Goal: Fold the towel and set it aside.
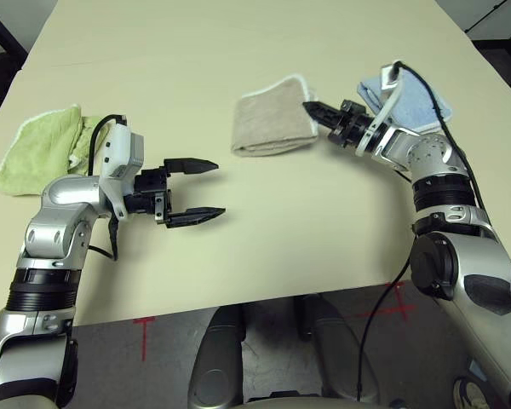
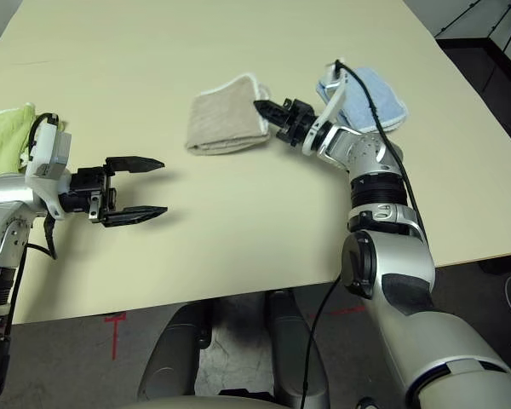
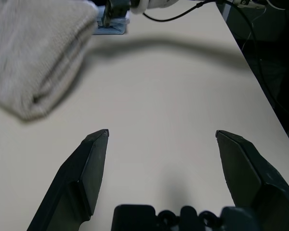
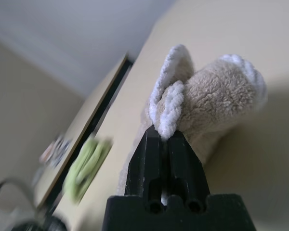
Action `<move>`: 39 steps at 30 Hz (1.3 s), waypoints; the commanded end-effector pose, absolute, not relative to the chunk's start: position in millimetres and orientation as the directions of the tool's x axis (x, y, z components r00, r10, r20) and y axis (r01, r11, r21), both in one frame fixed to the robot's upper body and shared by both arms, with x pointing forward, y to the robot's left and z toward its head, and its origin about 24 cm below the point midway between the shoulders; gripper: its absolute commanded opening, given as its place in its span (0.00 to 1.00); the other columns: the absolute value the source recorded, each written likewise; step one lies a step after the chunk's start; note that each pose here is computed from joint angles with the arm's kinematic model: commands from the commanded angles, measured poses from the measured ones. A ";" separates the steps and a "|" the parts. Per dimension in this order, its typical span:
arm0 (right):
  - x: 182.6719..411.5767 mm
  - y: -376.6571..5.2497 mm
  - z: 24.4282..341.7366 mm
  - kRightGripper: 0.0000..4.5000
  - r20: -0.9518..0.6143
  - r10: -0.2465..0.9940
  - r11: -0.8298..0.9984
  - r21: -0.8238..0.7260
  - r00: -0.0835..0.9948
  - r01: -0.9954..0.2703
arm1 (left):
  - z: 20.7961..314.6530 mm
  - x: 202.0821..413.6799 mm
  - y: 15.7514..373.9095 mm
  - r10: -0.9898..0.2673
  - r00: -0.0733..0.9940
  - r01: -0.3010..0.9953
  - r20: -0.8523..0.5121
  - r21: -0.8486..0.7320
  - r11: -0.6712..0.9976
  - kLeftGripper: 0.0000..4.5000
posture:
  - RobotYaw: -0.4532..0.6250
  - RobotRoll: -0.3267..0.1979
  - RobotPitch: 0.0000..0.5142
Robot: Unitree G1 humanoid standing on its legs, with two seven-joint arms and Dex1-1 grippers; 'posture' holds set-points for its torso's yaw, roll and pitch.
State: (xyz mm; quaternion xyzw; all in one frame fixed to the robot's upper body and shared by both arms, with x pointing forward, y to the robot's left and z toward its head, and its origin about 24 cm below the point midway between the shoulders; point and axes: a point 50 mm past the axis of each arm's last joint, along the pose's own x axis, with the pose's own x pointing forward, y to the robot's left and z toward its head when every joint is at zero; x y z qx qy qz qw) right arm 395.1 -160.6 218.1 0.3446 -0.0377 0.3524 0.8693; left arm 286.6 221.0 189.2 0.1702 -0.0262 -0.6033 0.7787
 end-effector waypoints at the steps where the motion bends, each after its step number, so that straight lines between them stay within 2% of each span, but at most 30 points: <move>1: 396.4 -177.8 225.7 0.00 0.389 0.466 0.574 0.550 0.795 -0.606 | 183.9 288.4 219.0 -0.952 0.249 0.939 -0.180 0.286 0.192 1.00 | 0.43 0.62 0.48; 10: 400.6 -214.7 247.0 0.00 0.521 0.241 0.687 0.505 0.819 -0.523 | 183.3 291.0 216.3 -0.955 0.237 0.941 -0.177 0.286 0.180 1.00 | 0.41 0.62 0.46; 26: 399.7 -248.2 242.4 0.00 0.526 0.112 0.766 0.495 0.843 -0.411 | 182.6 290.7 215.8 -0.955 0.241 0.942 -0.172 0.277 0.188 1.00 | 0.41 0.62 0.45; 39: 399.2 -251.8 224.1 0.00 0.482 0.055 0.754 0.555 0.875 -0.353 | 183.3 291.7 215.1 -0.955 0.234 0.945 -0.180 0.275 0.179 1.00 | 0.40 0.62 0.46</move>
